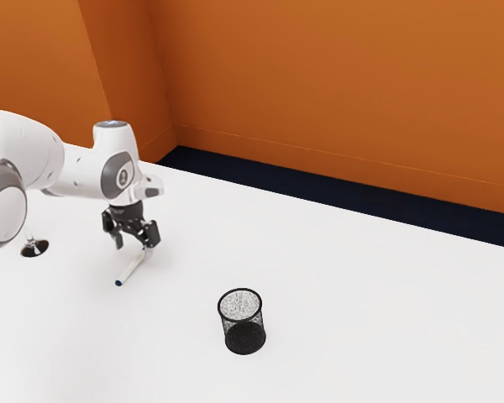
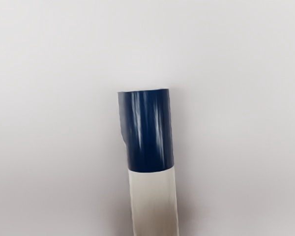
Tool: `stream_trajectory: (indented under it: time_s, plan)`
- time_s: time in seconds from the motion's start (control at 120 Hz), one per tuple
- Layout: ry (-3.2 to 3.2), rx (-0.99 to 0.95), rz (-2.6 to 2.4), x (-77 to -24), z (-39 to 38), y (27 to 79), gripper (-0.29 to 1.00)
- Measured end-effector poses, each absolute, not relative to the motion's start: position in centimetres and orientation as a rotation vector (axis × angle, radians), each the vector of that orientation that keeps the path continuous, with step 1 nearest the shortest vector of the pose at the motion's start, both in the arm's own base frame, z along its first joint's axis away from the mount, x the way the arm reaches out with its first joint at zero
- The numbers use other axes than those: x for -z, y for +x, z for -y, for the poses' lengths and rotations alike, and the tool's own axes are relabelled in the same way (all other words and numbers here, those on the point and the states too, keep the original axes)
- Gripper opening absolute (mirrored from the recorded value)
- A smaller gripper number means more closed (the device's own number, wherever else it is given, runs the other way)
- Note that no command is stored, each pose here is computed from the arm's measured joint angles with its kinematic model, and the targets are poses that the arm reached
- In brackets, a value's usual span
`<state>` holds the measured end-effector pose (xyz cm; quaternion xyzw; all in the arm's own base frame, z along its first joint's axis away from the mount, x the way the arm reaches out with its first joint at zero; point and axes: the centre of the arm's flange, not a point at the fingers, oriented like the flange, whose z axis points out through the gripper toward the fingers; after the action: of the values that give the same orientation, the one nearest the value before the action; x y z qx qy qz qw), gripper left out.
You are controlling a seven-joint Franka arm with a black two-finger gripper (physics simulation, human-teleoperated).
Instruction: Put the marker into the pen holder.
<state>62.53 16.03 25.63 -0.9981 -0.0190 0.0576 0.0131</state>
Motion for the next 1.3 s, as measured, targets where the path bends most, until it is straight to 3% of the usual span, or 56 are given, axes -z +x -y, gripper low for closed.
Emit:
stream_trajectory:
  time_s: [0.183, 0.55, 0.783, 1.3]
  plan:
    - [-3.112, -0.217, 0.025, -25.0, -16.4, 63.2, 0.66]
    - [-3.124, -0.241, -0.025, -24.6, -16.2, 63.3, 0.3]
    - [-3.128, -0.246, -0.049, -24.3, -16.0, 63.4, 0.16]
    - [-3.126, -0.238, -0.075, -24.2, -15.9, 63.6, 0.03]
